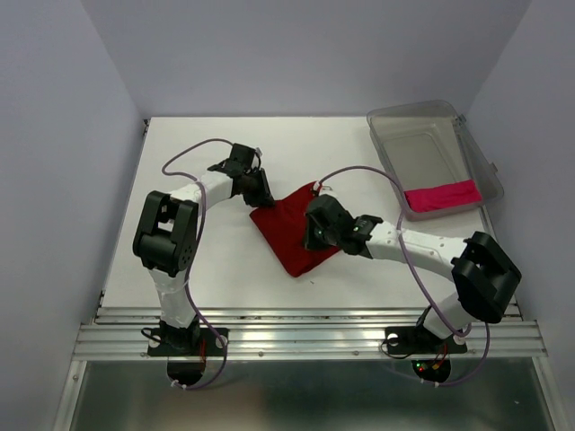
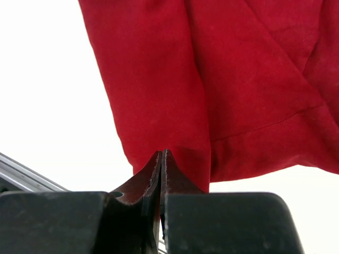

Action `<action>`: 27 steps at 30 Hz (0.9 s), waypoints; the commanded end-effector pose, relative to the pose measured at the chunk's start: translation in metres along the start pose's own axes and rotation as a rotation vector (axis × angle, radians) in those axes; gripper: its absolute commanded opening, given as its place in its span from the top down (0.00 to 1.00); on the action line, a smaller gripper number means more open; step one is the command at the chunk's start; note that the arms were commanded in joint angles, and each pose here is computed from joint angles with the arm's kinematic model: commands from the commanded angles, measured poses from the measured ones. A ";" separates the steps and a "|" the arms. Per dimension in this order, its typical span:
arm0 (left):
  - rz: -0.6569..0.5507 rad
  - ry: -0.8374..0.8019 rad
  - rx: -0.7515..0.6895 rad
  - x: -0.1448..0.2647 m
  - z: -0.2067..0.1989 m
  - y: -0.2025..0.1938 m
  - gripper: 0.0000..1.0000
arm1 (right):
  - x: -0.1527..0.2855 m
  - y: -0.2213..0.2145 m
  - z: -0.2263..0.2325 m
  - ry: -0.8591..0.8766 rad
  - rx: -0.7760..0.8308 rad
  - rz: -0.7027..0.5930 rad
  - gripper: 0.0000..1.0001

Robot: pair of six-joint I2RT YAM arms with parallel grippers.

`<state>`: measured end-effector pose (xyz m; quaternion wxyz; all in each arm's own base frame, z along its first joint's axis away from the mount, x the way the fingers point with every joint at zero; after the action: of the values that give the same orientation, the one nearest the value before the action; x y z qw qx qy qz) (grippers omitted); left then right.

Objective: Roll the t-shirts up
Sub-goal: Roll the T-shirt to the center of the board.

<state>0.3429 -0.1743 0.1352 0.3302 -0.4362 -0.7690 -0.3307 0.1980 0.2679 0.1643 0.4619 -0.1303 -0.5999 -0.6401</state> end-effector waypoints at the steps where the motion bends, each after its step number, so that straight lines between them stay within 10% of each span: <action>1: -0.067 -0.020 -0.043 0.016 -0.016 0.015 0.73 | 0.007 0.005 -0.001 -0.022 -0.015 -0.009 0.98; 10: -0.021 0.015 -0.017 -0.002 0.004 0.003 0.73 | -0.030 -0.062 -0.025 -0.061 -0.051 0.156 0.99; 19: -0.105 -0.065 -0.074 0.049 -0.038 0.023 0.72 | 0.004 -0.022 -0.015 -0.103 0.036 0.042 0.99; 27: -0.238 -0.120 -0.107 0.117 -0.069 0.043 0.68 | 0.043 0.013 0.010 -0.149 0.220 -0.045 0.70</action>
<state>0.3571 -0.1724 0.2179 0.2721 -0.4085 -0.7933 -0.3602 0.1839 0.2567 0.1787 0.4393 -0.1366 -0.6527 -0.6019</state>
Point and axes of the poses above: each gripper's point midway between its finger pads, its own x axis back along the fingers, its own z axis along the line the jaws close on, y = z × x, the point moved 10 cm from there along x, back along the fingers, and after that the axes turned 13 degrees about x, right-handed, at the moved point
